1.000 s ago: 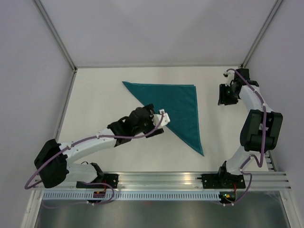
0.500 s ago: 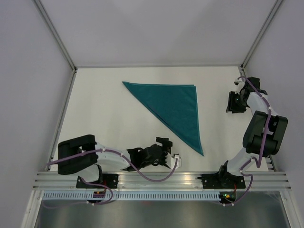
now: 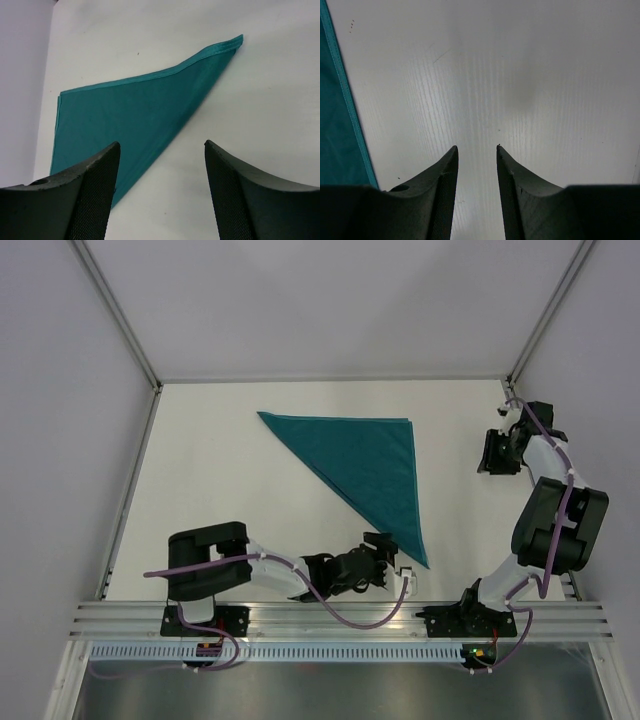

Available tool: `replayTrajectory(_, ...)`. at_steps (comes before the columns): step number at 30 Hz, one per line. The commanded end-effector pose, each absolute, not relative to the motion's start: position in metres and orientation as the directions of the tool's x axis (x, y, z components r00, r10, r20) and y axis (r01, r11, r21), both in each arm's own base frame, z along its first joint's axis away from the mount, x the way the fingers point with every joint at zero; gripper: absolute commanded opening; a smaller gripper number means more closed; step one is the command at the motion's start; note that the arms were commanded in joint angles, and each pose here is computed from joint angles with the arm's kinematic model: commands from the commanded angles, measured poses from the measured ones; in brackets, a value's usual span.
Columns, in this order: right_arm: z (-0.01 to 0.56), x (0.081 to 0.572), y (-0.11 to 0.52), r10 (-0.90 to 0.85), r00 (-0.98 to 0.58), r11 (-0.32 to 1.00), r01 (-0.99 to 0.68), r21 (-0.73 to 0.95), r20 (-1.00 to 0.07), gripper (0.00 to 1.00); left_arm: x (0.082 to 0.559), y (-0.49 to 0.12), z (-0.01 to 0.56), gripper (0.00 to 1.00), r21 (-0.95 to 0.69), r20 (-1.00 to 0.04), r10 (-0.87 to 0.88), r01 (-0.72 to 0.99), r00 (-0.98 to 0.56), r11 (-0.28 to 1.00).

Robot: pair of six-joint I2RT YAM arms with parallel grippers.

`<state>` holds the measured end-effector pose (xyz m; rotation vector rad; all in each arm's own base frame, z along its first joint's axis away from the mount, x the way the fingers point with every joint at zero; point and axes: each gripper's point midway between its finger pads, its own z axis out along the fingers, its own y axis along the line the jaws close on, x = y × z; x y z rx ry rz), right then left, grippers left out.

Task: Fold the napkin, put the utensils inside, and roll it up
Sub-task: Fold the napkin at the center of the board.

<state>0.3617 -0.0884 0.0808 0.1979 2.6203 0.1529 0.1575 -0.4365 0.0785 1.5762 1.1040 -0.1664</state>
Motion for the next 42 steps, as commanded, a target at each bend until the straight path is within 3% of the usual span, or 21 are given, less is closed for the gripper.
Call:
replayTrajectory(1, 0.096, 0.367, -0.096, 0.181, -0.823, 0.982, 0.121, 0.145, -0.538, 0.42, 0.143, -0.457, 0.080, 0.73, 0.663, -0.684, 0.489, 0.741, 0.541, 0.107)
replayTrajectory(8, 0.098, 0.366, -0.097, 0.184, -0.815, 0.982, 0.127, 0.139, -0.550, 0.41, 0.103, -0.472, 0.070, 0.71, 0.641, -0.698, 0.454, 0.766, 0.553, 0.052)
replayTrajectory(24, 0.093, 0.356, -0.118, 0.207, -0.805, 0.978, 0.182, 0.102, -0.556, 0.39, 0.090, -0.492, 0.074, 0.68, 0.584, -0.749, 0.401, 0.811, 0.528, 0.021)
replayTrajectory(42, 0.091, 0.351, -0.132, 0.236, -0.797, 0.971, 0.219, 0.099, -0.556, 0.38, 0.121, -0.506, 0.060, 0.68, 0.528, -0.785, 0.399, 0.848, 0.473, 0.034)
